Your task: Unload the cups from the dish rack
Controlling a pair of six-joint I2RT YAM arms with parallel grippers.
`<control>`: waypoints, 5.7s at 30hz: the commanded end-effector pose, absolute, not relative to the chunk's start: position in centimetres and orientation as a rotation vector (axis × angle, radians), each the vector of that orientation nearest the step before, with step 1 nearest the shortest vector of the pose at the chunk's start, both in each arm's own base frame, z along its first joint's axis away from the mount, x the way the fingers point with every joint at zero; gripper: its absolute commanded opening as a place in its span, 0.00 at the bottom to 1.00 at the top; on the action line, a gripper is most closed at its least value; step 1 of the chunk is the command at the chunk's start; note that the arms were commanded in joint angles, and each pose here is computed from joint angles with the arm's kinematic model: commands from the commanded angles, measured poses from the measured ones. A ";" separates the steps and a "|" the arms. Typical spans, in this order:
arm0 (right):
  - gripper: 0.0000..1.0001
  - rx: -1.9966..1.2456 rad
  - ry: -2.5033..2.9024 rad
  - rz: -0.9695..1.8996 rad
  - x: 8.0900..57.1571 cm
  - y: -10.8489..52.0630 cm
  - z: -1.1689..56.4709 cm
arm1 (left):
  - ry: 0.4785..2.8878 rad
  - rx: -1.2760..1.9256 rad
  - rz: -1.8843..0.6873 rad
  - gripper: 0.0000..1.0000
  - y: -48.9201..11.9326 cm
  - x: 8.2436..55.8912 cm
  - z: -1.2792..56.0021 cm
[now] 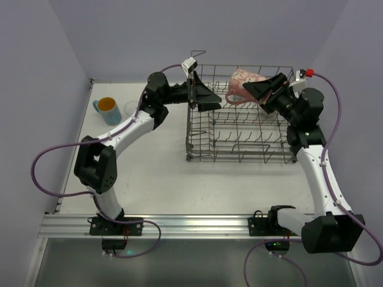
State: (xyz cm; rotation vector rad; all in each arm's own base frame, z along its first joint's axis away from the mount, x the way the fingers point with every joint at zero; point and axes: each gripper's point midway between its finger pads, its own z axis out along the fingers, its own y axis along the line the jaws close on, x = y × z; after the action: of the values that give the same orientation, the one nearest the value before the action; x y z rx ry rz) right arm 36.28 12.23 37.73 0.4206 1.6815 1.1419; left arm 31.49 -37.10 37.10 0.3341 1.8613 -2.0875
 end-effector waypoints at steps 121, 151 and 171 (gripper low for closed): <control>0.99 0.100 1.529 1.147 33.4 13.9 39.5 | 1.511 0.355 -1.882 0.00 -36.3 31.4 44.1; 0.55 0.033 1.576 1.211 32.7 15.1 38.9 | 1.557 0.533 -1.979 0.00 -37.0 31.3 43.1; 0.00 -0.061 1.639 1.230 31.3 15.8 40.0 | 1.549 0.920 -1.985 0.58 -36.8 26.8 40.5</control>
State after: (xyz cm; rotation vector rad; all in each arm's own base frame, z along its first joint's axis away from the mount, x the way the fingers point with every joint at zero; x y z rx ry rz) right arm 31.28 16.12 36.74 -0.0072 1.7271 1.2648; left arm 30.31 -37.77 38.24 0.6664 1.7122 -1.9878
